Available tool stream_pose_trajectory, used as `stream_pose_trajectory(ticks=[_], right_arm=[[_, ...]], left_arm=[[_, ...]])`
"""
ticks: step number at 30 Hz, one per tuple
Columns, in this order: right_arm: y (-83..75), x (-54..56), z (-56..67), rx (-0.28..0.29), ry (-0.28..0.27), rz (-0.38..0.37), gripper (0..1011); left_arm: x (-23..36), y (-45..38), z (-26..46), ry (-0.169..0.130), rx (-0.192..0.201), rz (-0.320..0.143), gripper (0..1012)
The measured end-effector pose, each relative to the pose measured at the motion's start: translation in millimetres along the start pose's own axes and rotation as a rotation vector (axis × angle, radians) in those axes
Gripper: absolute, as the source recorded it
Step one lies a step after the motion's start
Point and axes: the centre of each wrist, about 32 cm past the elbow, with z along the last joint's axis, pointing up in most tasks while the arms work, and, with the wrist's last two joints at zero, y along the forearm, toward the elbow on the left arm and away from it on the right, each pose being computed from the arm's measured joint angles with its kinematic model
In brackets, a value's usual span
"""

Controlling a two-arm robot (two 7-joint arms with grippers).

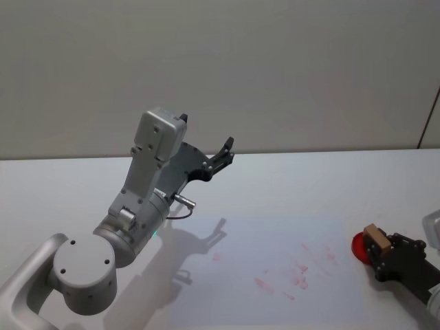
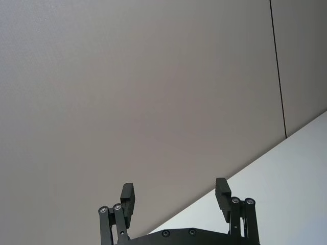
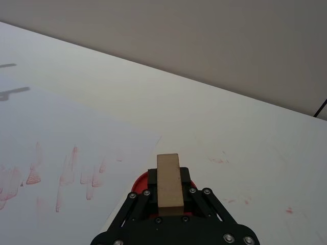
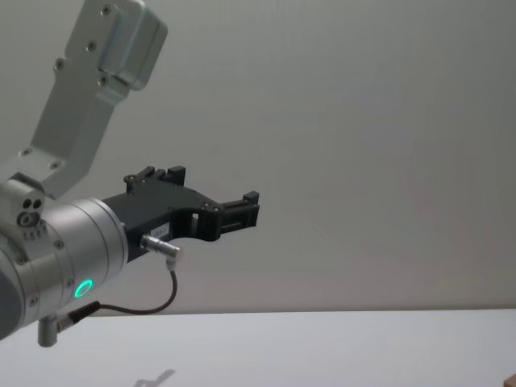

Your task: Use the one hand to pick up the stamp and affix it onto the A4 paper.

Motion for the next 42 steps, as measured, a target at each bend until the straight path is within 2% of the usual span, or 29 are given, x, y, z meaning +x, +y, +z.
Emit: stream_pose_trajectory(ticks=[6, 10, 13, 14, 15, 23, 24, 26, 32, 42], right_arm=[[1.8, -1.5, -0.5, -0.001, -0.003, 0.0, 220], [3.1, -2.7, -0.9, 0.001, -0.006, -0.002, 275], [3.6, -3.4, -1.1, 0.002, -0.006, -0.004, 392], [3.7, -3.5, -1.2, 0.002, -0.005, -0.005, 392], [3.8, -3.6, -1.1, 0.003, -0.005, -0.005, 480], [4.7, -4.8, 0.2, 0.016, 0.005, -0.01, 704], [4.8, -4.8, 0.9, 0.019, 0.007, -0.011, 760], [5.2, -5.1, 3.6, 0.031, 0.015, -0.012, 791], [6.1, -6.2, 14.1, 0.073, 0.033, -0.017, 979], [6.5, -10.5, 29.5, 0.128, 0.048, -0.029, 1001]], left_arm=[[0.0, 0.0, 0.0, 0.0, 0.0, 0.0, 1001], [0.0, 0.0, 0.0, 0.0, 0.0, 0.0, 1001], [0.0, 0.0, 0.0, 0.0, 0.0, 0.0, 1001], [0.0, 0.0, 0.0, 0.0, 0.0, 0.0, 1001], [0.0, 0.0, 0.0, 0.0, 0.0, 0.0, 1001], [0.0, 0.0, 0.0, 0.0, 0.0, 0.0, 1001], [0.0, 0.0, 0.0, 0.0, 0.0, 0.0, 1001], [0.0, 0.0, 0.0, 0.0, 0.0, 0.0, 1001], [0.0, 0.0, 0.0, 0.0, 0.0, 0.0, 1001], [0.0, 0.0, 0.0, 0.0, 0.0, 0.0, 1001]])
